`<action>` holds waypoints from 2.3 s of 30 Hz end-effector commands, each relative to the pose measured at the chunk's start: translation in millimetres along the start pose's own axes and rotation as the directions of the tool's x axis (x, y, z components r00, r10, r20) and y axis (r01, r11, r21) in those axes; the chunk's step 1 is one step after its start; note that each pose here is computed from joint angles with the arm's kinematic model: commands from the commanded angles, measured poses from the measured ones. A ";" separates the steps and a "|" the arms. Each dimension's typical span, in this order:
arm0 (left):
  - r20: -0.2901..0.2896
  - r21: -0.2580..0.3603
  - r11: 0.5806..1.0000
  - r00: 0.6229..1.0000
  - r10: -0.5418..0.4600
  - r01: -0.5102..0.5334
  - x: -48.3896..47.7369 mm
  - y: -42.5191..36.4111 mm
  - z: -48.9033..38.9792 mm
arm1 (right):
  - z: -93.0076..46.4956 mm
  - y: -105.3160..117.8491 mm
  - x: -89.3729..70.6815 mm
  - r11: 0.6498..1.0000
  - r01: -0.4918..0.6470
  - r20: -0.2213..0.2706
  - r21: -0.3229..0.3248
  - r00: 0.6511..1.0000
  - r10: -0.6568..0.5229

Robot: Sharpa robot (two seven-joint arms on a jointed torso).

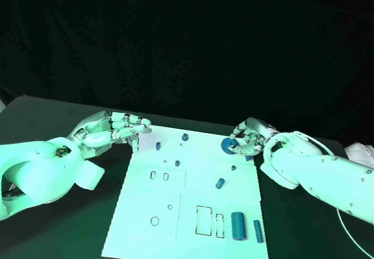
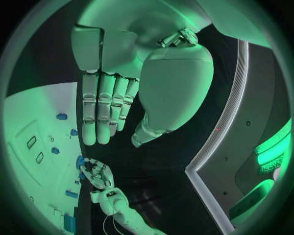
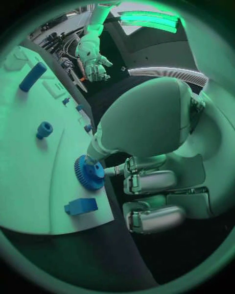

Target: Assemble the parts on the task board

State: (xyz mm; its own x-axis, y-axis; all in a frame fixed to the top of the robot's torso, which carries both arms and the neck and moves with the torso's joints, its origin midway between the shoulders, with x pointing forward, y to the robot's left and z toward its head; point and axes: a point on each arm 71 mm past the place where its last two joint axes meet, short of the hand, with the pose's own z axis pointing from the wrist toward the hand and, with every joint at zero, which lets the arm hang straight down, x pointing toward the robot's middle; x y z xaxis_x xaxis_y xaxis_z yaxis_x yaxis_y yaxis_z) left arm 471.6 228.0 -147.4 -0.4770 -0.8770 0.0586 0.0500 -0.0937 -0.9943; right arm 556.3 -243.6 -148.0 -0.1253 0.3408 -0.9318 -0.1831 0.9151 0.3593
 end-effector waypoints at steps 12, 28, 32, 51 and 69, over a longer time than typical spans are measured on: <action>-0.023 0.002 1.000 1.000 -0.012 0.012 2.4 -0.7 0.8 | -13.5 47.2 -1.6 0.969 0.186 0.168 -0.164 0.973 -0.158; -0.031 -0.001 1.000 0.999 -0.015 0.015 4.2 -0.3 1.5 | -7.1 117.5 23.3 0.932 0.207 0.179 -0.297 0.971 -0.158; -0.032 -0.001 1.000 0.999 -0.016 0.016 4.5 -0.3 1.6 | -3.8 124.6 28.1 0.930 0.210 0.178 -0.302 0.971 -0.162; -0.029 -0.002 1.000 0.999 -0.014 0.014 3.2 -0.3 1.3 | -5.8 123.0 40.0 0.938 0.182 0.112 -0.295 0.981 -0.156; -0.028 -0.004 1.000 1.000 -0.014 0.014 3.1 -0.2 1.2 | -1.6 101.4 49.3 0.975 0.098 -0.053 -0.200 0.992 -0.110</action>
State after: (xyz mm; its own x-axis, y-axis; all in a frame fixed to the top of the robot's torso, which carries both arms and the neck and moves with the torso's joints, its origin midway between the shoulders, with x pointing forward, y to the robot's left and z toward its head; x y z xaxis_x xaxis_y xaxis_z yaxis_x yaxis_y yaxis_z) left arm 471.7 226.8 -148.1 -0.4862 -0.8716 0.0619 0.0403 -0.0931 -0.9948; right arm 530.1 -134.6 -153.8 -0.1086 0.2247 -0.9684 -0.4016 0.8812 0.2495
